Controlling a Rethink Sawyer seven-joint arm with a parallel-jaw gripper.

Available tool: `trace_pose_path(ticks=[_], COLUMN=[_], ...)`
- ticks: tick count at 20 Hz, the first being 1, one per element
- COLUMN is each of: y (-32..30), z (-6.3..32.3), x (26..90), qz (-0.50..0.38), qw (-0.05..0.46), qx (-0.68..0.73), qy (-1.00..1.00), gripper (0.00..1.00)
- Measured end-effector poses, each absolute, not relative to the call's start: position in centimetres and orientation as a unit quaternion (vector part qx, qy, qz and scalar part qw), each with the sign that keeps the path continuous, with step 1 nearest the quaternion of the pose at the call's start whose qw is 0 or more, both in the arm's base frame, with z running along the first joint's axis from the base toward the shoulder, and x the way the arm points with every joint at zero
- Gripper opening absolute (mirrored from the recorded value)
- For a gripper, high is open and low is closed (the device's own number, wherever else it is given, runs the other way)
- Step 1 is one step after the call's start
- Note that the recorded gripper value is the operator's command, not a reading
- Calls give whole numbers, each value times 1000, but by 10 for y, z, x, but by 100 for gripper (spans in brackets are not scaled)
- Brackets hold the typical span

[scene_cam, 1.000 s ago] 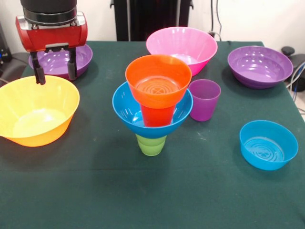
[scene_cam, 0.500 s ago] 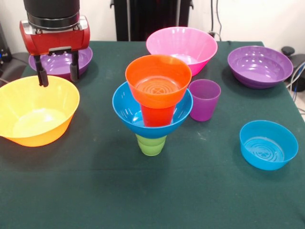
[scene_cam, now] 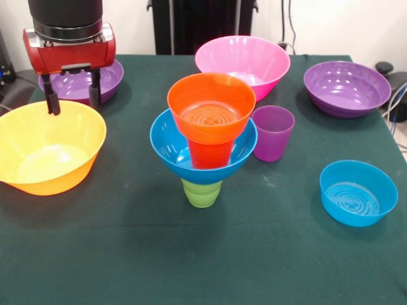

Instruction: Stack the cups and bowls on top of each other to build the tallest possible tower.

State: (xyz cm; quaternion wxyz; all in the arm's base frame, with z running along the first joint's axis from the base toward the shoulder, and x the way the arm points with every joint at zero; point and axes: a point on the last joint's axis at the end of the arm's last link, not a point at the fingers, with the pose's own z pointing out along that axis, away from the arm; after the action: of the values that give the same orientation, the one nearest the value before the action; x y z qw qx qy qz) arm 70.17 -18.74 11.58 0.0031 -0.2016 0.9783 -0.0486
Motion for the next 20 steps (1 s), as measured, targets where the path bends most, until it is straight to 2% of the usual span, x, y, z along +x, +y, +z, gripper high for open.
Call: trace_pose_path(ticks=[20], y=[-199], z=[95], x=[670], qz=[-63], qw=[-33], qx=[-213], qy=[974], gripper=[100])
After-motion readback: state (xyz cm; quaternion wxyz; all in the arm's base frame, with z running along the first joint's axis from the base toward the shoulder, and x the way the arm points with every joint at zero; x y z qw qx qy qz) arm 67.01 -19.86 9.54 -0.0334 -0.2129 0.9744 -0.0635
